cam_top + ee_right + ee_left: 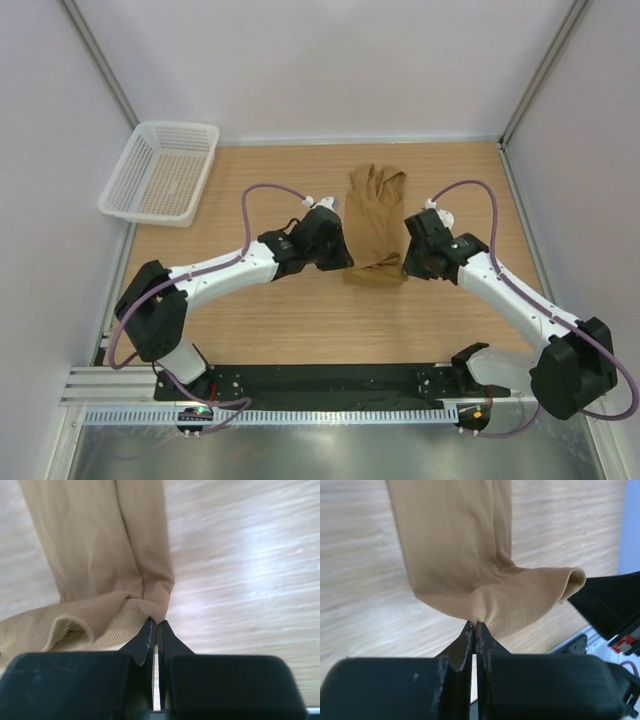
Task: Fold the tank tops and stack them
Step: Fold the tank top
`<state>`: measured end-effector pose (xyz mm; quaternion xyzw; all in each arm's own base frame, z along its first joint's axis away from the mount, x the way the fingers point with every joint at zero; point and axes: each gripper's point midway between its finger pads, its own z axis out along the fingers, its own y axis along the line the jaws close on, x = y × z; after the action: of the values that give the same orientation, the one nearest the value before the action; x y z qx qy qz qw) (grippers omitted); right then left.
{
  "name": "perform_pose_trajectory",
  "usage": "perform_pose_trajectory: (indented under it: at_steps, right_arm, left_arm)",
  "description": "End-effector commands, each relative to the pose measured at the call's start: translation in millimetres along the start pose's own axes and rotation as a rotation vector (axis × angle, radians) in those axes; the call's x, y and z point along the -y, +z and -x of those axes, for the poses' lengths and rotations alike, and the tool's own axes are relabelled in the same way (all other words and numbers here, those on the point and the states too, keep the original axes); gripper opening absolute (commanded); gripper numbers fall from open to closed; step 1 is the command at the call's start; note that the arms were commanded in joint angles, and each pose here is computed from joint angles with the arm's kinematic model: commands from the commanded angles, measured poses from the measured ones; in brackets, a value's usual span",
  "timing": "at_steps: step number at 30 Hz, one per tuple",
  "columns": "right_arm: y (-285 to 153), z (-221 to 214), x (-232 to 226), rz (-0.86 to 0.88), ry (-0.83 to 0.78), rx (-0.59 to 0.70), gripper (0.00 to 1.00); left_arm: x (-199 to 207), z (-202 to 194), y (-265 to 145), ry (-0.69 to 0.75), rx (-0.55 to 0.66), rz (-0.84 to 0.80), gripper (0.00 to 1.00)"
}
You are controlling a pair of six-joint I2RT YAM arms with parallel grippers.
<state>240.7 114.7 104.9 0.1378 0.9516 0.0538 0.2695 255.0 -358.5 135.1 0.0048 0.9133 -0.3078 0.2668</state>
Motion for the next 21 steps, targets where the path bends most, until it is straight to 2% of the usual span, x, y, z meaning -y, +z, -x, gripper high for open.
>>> perform_pose_trajectory:
  at_steps: [1,10,11,21]
  right_arm:
    - [-2.9,49.1,-6.4,0.048,0.025,0.098,0.02]
    - [26.7,88.7,-10.5,0.046,0.023,0.08,0.02]
    - [29.0,91.6,-11.7,0.048,0.025,0.08,0.02]
    - [52.6,130.1,-32.3,0.083,0.041,0.081,0.02]
  left_arm:
    - [0.4,28.2,3.4,0.026,0.048,0.021,0.0]
    - [-9.2,77.6,34.3,-0.009,0.072,0.047,0.0]
    - [-9.5,74.9,39.9,-0.007,0.045,0.037,0.0]
    - [-13.1,110.5,62.5,-0.039,0.056,0.032,0.0]
